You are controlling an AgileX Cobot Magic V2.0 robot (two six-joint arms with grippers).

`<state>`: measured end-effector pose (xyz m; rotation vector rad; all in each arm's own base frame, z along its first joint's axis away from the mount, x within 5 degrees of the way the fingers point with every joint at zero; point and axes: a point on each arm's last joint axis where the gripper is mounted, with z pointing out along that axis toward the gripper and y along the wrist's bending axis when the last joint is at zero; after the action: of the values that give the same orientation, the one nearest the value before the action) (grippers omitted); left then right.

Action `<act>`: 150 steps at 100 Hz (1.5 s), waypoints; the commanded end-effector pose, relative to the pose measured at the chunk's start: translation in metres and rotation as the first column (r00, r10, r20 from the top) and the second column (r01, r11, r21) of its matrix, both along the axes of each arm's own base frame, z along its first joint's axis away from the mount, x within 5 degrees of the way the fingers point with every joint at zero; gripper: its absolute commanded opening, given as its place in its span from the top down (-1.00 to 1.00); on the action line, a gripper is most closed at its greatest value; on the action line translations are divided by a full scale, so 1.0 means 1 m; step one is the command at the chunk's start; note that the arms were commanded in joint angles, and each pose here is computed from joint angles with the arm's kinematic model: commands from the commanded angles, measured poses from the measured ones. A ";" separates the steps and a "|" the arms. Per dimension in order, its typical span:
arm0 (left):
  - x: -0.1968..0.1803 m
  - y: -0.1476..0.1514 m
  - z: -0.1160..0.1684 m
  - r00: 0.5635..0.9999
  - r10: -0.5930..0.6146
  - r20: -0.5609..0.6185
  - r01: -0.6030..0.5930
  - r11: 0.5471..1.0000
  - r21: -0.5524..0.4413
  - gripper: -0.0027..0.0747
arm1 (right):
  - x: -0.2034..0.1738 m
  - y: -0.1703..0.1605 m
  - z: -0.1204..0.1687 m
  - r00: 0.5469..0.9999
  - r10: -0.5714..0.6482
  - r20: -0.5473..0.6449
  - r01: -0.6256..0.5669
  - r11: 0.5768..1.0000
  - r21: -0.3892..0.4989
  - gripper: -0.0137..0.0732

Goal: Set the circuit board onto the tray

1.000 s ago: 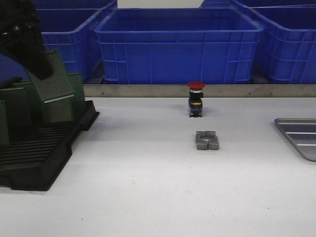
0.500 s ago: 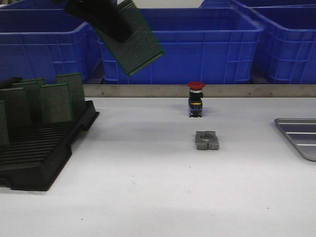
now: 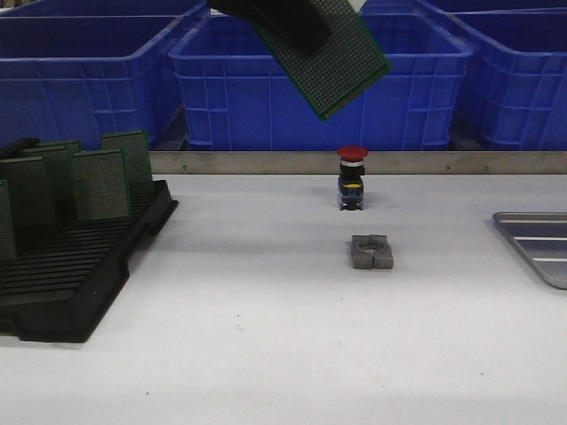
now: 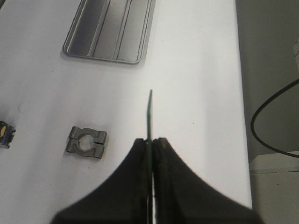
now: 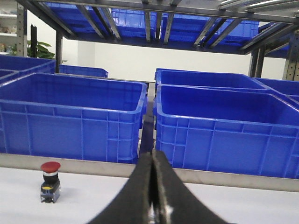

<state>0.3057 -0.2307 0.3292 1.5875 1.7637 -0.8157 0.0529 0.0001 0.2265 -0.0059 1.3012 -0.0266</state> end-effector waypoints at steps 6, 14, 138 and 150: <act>-0.010 -0.003 0.033 1.000 0.017 0.026 -0.014 0.993 -0.117 0.98 | -0.014 0.000 0.047 0.989 0.019 0.146 -0.026 0.998 0.053 0.84; -0.010 -0.003 0.033 1.000 0.017 0.024 -0.014 0.993 -0.121 0.98 | -0.016 -0.001 0.067 0.998 0.013 0.067 -0.020 0.995 0.096 0.84; -0.011 -0.004 0.034 1.000 0.020 0.000 -0.019 0.991 -0.136 0.98 | 0.047 0.007 0.137 0.819 0.084 -0.567 -0.067 0.996 0.051 -0.50; -0.011 -0.004 0.034 1.000 0.020 0.000 -0.019 0.991 -0.136 0.98 | 0.070 0.020 0.132 0.736 0.172 -0.655 -0.215 0.976 0.014 -0.50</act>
<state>0.3050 -0.2326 0.3318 1.5442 1.7702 -0.8661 0.1053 0.0113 0.3452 -0.1088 2.0477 0.0884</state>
